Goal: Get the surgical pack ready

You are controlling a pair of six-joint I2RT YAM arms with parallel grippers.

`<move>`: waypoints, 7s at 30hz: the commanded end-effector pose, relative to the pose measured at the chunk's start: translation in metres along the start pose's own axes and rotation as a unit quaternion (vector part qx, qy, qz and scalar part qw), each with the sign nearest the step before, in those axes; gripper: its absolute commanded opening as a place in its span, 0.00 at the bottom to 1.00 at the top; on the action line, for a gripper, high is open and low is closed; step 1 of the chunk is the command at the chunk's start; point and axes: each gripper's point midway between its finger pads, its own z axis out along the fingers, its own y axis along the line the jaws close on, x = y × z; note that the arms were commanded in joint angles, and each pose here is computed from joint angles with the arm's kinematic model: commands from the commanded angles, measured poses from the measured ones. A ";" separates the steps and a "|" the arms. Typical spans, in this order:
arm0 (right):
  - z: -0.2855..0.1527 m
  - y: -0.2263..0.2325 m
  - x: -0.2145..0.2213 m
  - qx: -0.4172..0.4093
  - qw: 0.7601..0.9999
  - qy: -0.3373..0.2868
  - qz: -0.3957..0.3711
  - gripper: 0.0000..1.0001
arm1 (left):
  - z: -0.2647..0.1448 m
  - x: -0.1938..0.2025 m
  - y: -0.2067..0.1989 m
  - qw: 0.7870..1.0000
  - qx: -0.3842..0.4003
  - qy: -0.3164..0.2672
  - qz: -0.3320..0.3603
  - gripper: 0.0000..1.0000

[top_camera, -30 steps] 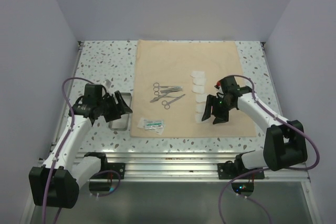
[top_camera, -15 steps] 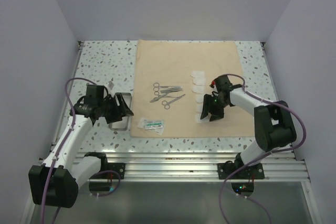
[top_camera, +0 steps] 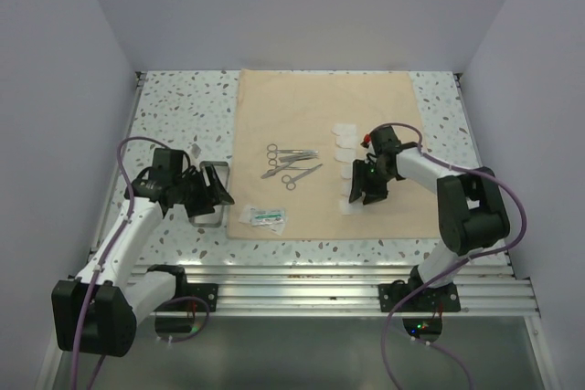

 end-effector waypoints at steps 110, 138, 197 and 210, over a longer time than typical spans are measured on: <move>-0.023 -0.009 -0.062 0.011 0.997 -0.073 0.013 0.44 | 0.020 0.012 -0.002 0.999 0.033 0.036 0.003 0.70; -0.012 0.008 -0.066 -0.022 0.998 -0.058 0.006 0.11 | 0.021 0.015 -0.002 0.999 0.034 0.042 0.000 0.70; -0.002 0.010 -0.112 -0.025 0.999 -0.025 -0.036 0.02 | 0.029 0.012 0.001 0.998 0.032 0.051 0.004 0.70; -0.020 0.004 -0.121 0.009 0.998 -0.050 -0.041 0.33 | 0.030 0.014 0.001 0.998 0.033 0.054 0.003 0.70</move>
